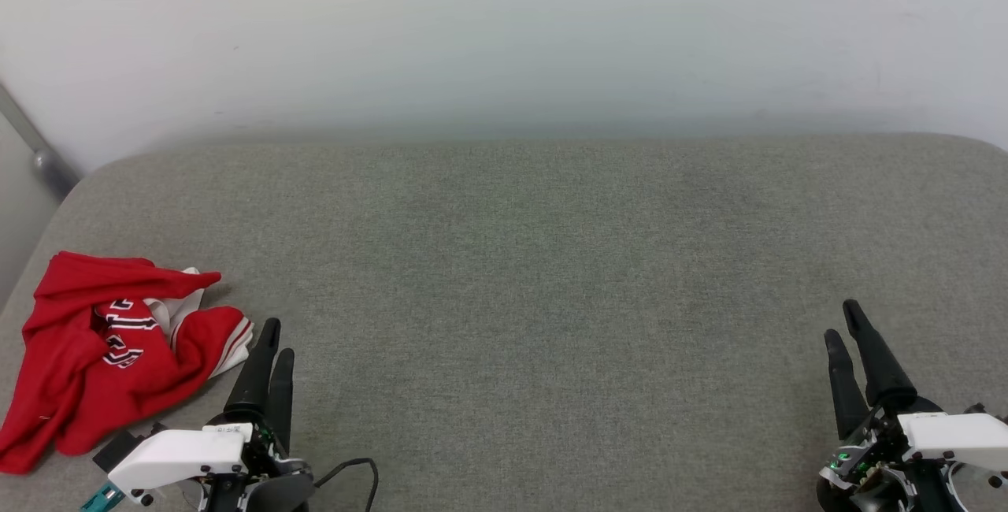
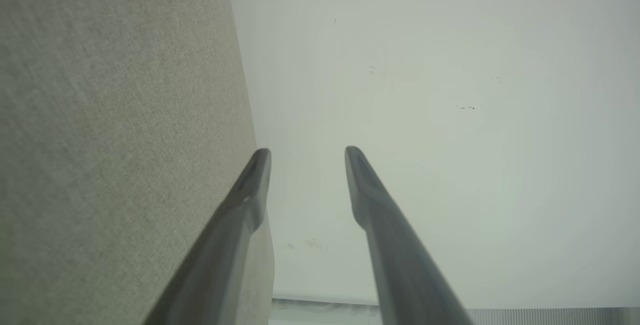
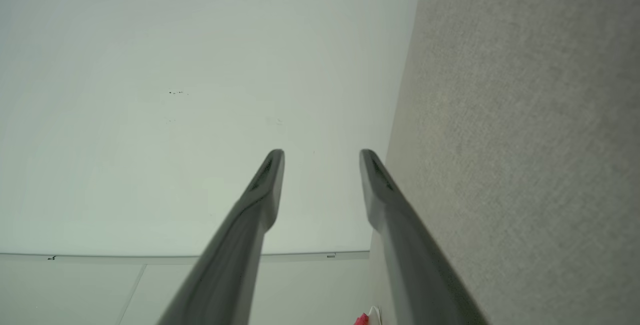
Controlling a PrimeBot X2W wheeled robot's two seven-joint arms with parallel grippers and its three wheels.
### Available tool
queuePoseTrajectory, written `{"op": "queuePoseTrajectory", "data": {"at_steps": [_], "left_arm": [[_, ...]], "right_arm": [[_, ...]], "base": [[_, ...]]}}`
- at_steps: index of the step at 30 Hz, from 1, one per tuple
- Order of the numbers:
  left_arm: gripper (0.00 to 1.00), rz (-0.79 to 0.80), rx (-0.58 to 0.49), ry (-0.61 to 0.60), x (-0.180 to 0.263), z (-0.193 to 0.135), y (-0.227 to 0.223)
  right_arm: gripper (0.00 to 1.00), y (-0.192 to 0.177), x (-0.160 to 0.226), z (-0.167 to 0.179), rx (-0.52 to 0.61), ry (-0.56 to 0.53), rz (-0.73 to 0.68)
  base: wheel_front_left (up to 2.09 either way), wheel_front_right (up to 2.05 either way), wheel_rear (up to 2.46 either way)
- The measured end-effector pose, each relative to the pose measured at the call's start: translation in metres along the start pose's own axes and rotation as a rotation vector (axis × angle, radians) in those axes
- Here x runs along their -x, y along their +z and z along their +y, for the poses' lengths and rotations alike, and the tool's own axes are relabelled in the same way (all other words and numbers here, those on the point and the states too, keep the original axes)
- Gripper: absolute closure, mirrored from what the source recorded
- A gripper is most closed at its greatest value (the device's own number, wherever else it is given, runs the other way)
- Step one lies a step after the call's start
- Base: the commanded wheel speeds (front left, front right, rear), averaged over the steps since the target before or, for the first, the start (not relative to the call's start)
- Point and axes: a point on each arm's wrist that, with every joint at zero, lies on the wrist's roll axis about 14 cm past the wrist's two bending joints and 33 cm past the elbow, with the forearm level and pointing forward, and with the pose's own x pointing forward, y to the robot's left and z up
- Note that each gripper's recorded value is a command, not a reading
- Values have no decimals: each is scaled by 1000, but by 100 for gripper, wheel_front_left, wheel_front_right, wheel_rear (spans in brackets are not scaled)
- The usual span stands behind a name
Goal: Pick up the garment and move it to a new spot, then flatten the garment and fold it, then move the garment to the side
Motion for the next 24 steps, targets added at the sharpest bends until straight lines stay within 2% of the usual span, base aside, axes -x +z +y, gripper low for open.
{"op": "queuePoseTrajectory", "data": {"at_steps": [8,13,20,21,24], "left_arm": [[0,10,-37,-20,-2,-7,-11],[0,15,-107,-33,-2,-11,-16],[0,23,-232,-52,-2,-17,-23],[0,22,-289,-61,-2,-20,-24],[0,21,-351,-70,-2,-22,-26]], "right_arm": [[0,-2,0,6,40,16,-17],[0,-3,1,6,107,17,-19],[0,-4,1,11,245,30,-25],[0,-5,1,13,309,34,-26],[0,-5,2,14,381,37,-29]], "base": [[0,0,0],[0,0,0],[0,0,0],[0,0,0],[0,0,0]]}}
